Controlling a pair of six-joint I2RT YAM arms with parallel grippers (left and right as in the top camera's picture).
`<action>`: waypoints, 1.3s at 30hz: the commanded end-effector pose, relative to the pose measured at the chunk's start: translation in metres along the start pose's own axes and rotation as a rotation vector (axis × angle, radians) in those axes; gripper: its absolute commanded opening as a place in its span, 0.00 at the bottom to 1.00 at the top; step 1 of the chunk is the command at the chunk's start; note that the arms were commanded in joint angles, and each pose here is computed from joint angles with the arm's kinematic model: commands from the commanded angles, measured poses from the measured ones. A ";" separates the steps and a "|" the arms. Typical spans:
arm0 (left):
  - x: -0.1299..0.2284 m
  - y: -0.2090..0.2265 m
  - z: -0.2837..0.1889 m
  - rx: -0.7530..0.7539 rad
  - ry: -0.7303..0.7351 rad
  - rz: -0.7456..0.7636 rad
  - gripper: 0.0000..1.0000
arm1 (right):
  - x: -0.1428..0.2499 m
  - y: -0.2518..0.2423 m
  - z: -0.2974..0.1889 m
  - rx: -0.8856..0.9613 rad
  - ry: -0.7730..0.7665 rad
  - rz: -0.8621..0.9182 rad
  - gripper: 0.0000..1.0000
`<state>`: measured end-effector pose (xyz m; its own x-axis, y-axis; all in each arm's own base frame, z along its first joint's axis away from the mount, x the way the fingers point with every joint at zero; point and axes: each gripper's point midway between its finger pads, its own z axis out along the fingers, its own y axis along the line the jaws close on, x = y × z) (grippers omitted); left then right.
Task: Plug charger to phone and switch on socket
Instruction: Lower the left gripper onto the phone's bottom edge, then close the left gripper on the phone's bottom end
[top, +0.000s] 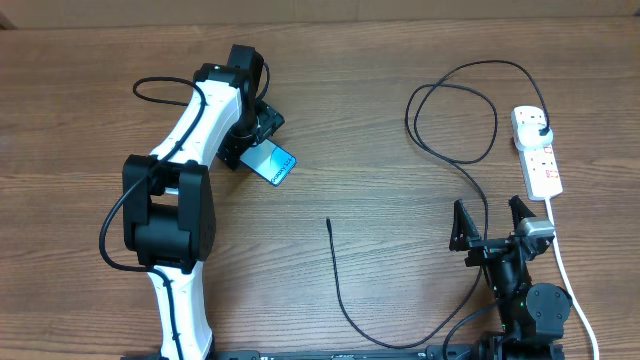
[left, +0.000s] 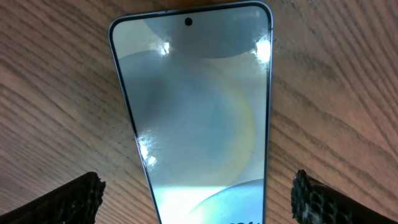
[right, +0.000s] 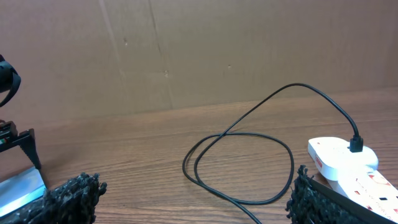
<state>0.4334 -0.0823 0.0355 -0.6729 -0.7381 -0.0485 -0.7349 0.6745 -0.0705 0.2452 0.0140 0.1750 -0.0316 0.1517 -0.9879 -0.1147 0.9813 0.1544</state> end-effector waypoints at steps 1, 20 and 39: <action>0.000 0.005 0.011 -0.029 -0.008 -0.015 1.00 | 0.002 0.000 0.000 0.000 -0.005 -0.001 1.00; 0.000 0.006 0.011 -0.035 -0.013 -0.040 1.00 | 0.002 0.000 0.000 0.000 -0.005 -0.001 1.00; 0.002 0.010 0.024 -0.037 -0.012 -0.040 1.00 | 0.002 0.000 0.000 0.000 -0.005 -0.001 1.00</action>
<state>0.4298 -0.0802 0.0183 -0.6528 -0.7559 -0.0499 -0.7534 0.6547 -0.0615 0.2452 0.0140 0.1750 -0.0312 0.1517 -0.9879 -0.1147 0.9813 0.1543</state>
